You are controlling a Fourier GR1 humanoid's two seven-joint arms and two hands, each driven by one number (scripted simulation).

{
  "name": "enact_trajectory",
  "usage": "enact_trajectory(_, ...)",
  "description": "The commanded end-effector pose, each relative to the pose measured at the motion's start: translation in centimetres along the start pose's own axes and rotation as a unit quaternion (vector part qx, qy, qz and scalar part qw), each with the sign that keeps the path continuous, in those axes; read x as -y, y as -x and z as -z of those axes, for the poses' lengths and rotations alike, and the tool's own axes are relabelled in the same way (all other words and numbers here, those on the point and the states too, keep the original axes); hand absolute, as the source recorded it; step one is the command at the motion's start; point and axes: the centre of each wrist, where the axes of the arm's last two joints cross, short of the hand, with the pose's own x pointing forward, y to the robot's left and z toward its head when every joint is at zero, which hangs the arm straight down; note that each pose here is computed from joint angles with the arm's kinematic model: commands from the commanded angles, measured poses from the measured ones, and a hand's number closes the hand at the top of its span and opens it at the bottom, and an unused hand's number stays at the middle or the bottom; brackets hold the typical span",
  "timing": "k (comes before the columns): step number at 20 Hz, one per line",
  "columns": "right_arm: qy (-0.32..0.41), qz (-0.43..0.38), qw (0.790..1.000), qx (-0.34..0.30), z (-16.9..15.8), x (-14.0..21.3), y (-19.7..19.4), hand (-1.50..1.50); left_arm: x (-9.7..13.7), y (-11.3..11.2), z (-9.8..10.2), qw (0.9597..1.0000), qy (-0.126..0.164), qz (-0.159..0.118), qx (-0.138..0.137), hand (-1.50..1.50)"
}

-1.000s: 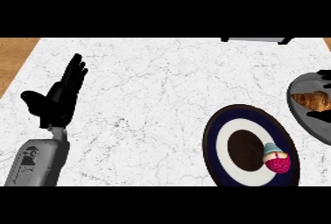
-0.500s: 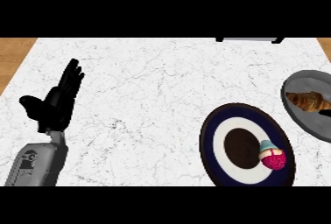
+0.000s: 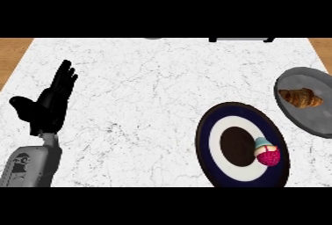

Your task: Pick the croissant from the plate and place it in the pan

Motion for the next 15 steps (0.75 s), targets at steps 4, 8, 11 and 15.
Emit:
enact_trajectory(4,-0.056,0.085,0.993,0.061,-5.1,5.0,-0.3,-1.50,-0.2,0.4,-0.9,1.0000,-0.007,0.004,-0.002,0.00)
enact_trajectory(8,-0.052,0.077,0.993,0.069,-5.9,6.8,-1.5,-1.50,-0.4,1.1,-1.0,0.9997,-0.020,-0.007,-0.009,0.00)
enact_trajectory(11,-0.063,0.086,0.993,0.048,-7.6,7.0,-0.7,-1.50,-1.4,0.9,-1.3,0.9997,-0.024,0.002,-0.008,0.00)
enact_trajectory(15,-0.072,0.048,0.995,0.056,-7.2,7.3,-1.5,-1.50,-0.9,0.3,-1.0,0.9999,-0.015,0.002,-0.005,0.00)
